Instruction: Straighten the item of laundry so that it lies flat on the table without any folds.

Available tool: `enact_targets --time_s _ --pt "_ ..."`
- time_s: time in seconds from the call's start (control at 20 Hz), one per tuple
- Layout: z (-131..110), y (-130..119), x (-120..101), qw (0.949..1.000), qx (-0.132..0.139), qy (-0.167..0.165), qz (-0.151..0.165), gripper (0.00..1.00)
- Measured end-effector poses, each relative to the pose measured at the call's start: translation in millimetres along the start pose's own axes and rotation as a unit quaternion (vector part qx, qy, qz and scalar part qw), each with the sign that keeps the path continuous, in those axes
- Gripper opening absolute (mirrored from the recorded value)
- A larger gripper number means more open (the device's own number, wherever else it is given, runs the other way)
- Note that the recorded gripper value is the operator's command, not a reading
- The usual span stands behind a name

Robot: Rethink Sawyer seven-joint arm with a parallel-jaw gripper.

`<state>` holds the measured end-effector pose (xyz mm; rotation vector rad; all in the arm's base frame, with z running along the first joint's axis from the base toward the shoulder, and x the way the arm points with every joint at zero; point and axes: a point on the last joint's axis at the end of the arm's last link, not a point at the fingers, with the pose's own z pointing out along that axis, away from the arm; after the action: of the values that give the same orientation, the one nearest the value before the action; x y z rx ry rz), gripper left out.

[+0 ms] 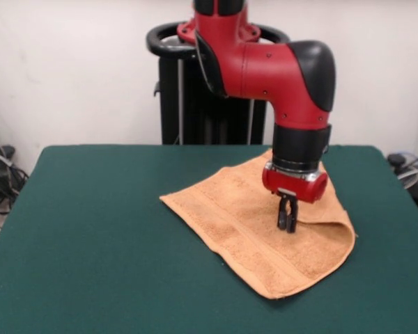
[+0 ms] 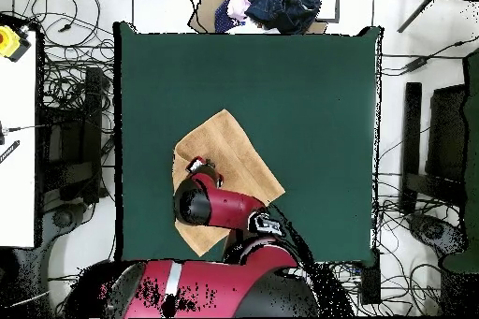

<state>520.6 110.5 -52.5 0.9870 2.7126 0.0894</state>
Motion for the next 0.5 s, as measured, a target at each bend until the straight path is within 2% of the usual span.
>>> enact_targets --time_s 0.5 --pt "1.1 5.4 0.4 0.9999 -0.009 0.006 0.005 0.00"
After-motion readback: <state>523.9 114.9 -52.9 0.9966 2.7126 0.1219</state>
